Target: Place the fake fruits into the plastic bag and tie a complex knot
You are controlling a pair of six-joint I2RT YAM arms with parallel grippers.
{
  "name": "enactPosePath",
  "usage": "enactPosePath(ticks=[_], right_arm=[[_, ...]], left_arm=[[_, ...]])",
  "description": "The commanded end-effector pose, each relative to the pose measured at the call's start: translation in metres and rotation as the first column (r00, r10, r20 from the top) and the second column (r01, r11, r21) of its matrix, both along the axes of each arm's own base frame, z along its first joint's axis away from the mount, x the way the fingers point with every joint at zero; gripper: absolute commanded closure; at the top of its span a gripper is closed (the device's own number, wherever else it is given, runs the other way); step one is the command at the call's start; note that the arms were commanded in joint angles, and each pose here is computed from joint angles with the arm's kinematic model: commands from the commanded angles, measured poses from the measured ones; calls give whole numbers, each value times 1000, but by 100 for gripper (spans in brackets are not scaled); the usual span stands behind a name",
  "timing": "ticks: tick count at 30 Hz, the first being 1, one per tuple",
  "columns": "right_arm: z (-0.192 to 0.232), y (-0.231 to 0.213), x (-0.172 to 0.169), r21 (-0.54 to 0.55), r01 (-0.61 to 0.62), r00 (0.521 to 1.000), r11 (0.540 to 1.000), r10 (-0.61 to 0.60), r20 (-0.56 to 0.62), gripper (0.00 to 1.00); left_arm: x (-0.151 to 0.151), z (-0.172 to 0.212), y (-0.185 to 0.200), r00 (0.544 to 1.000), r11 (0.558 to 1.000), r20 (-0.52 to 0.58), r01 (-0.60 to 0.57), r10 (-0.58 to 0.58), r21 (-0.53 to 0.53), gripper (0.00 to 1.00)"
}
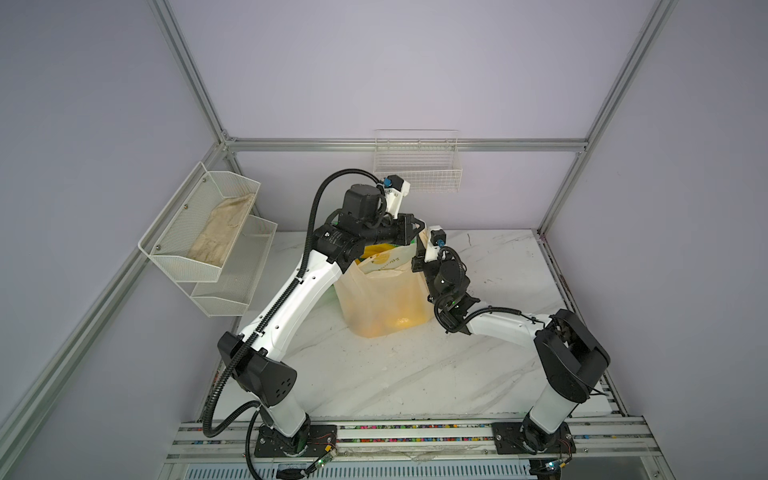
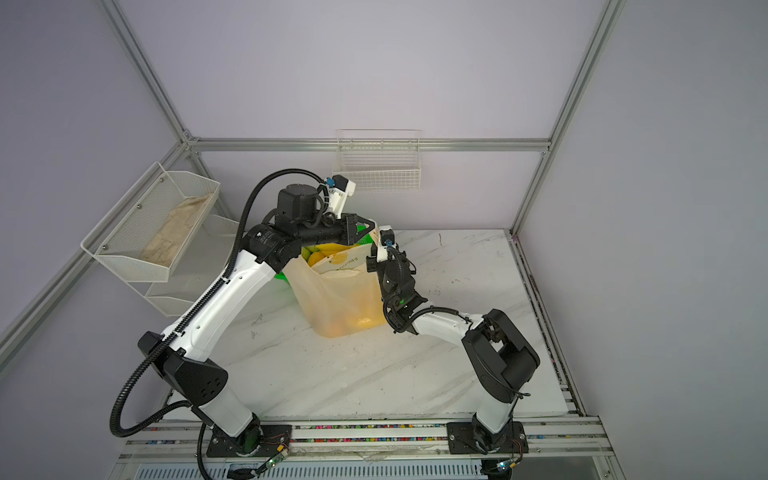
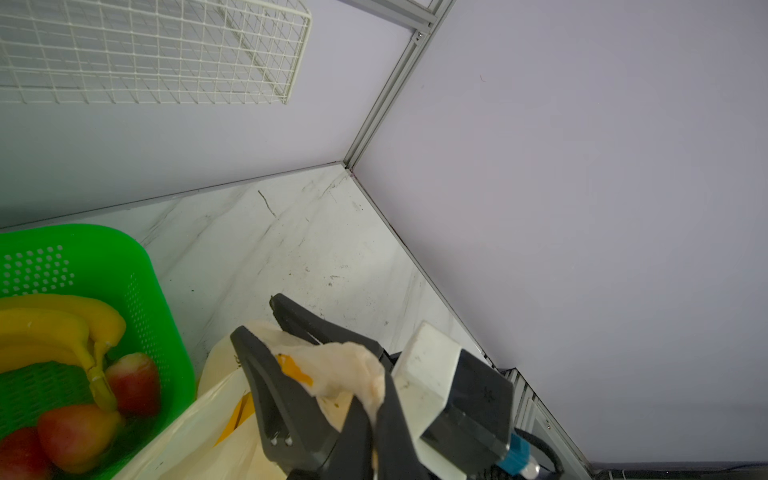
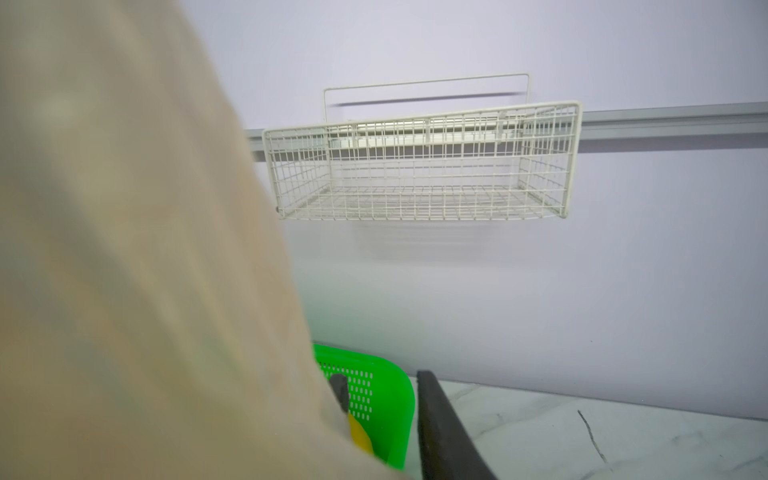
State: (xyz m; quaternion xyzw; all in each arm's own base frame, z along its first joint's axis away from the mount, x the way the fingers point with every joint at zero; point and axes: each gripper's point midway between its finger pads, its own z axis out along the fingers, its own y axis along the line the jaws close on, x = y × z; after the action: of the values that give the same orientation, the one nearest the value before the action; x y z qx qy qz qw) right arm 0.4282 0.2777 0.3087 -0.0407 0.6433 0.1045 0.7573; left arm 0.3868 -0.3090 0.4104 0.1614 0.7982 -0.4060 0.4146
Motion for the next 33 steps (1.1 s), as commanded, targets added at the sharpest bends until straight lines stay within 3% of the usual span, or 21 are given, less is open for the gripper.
enactPosePath(ticks=[1, 10, 13, 16, 22, 25, 28, 33], right_arm=[[-28, -17, -2, -7, 80, 996, 997, -81, -50, 79], [-51, -16, -21, -40, -14, 997, 999, 10, -81, 100], [-43, -9, -25, -53, -60, 996, 997, 56, -75, 100], [-39, -4, -27, -60, -94, 993, 994, 90, -73, 100], [-31, 5, -33, -51, -166, 984, 985, 162, -74, 100], [-30, 8, -34, -51, -184, 981, 982, 180, -74, 100], [-28, 9, -34, -43, -198, 978, 979, 194, -73, 100], [-25, 8, -36, -36, -201, 978, 979, 198, -68, 100]], left_arm=[[3, 8, 2, 999, 999, 31, -18, 19, -36, 100], [14, -13, 15, 995, 995, 42, -93, 92, 34, 100], [10, -10, 17, 994, 995, 71, -83, 79, 47, 94], [2, -2, 20, 987, 996, 153, -59, 47, 74, 83], [-18, 16, 29, 936, 986, 346, -2, -57, 168, 45], [-26, 21, 30, 907, 975, 404, 32, -121, 220, 34], [-29, 19, 26, 884, 955, 419, 89, -207, 284, 29], [-22, 8, 21, 887, 925, 366, 149, -281, 349, 25]])
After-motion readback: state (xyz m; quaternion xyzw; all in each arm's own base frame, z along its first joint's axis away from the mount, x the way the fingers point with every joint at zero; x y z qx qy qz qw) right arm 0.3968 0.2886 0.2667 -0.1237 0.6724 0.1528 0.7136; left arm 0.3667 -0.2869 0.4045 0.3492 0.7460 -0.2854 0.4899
